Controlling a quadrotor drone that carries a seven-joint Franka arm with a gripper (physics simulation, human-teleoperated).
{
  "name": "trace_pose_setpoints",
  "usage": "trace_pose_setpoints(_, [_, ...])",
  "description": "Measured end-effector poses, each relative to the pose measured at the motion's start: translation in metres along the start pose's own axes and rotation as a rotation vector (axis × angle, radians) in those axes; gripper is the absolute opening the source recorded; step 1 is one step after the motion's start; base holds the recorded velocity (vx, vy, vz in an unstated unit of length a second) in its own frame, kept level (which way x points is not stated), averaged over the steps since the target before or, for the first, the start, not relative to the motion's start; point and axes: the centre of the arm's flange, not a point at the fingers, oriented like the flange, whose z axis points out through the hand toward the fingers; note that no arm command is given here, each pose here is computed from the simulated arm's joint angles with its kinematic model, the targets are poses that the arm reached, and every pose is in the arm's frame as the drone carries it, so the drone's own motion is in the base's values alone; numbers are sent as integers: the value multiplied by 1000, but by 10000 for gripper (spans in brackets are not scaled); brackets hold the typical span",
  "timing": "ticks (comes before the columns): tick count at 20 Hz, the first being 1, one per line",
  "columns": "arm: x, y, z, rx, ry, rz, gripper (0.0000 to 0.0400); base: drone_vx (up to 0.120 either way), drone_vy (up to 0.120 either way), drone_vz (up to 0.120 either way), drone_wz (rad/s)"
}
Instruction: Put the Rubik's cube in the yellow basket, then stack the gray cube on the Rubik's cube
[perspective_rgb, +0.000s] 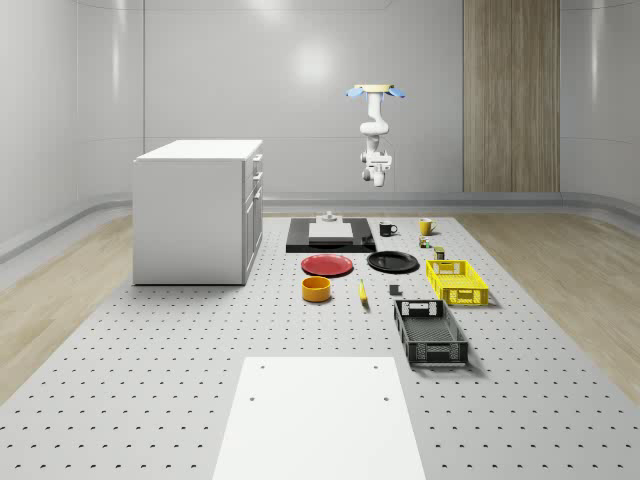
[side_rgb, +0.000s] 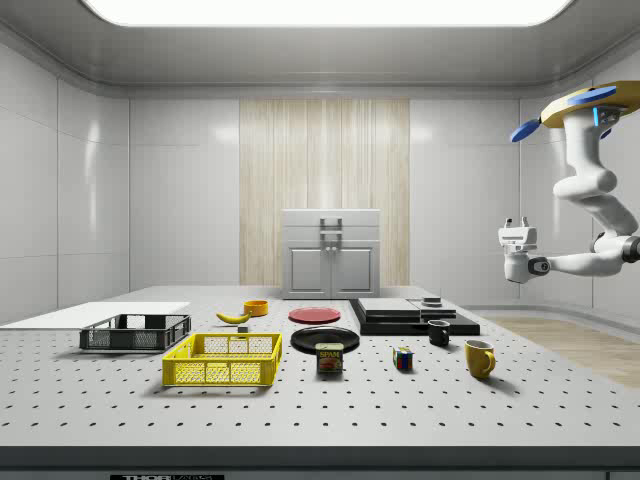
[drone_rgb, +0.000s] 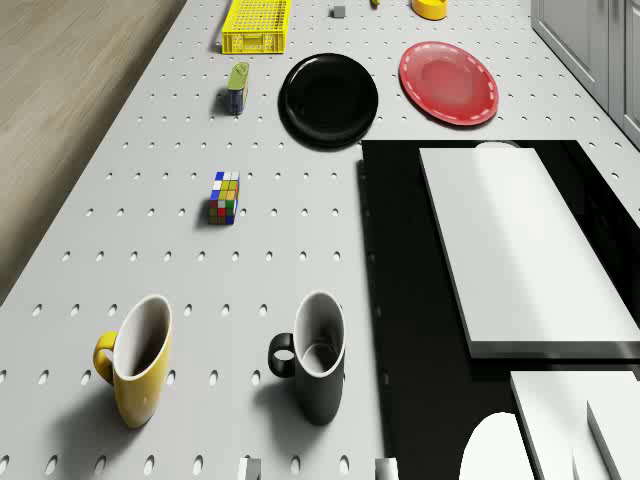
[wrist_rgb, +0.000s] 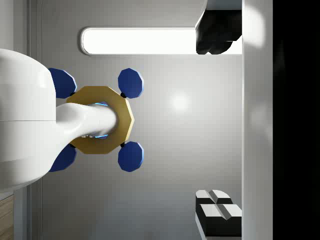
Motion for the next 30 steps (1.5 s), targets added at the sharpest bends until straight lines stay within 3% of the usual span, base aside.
trace_pose_setpoints(8, [-2,2,-56,4,4,0,400,0,0,0,0])
trace_pose_setpoints(13, [-1,1,-78,7,7,0,400,16,16,0,0])
trace_pose_setpoints(30, [-1,1,-94,16,17,0,400,120,120,0,0])
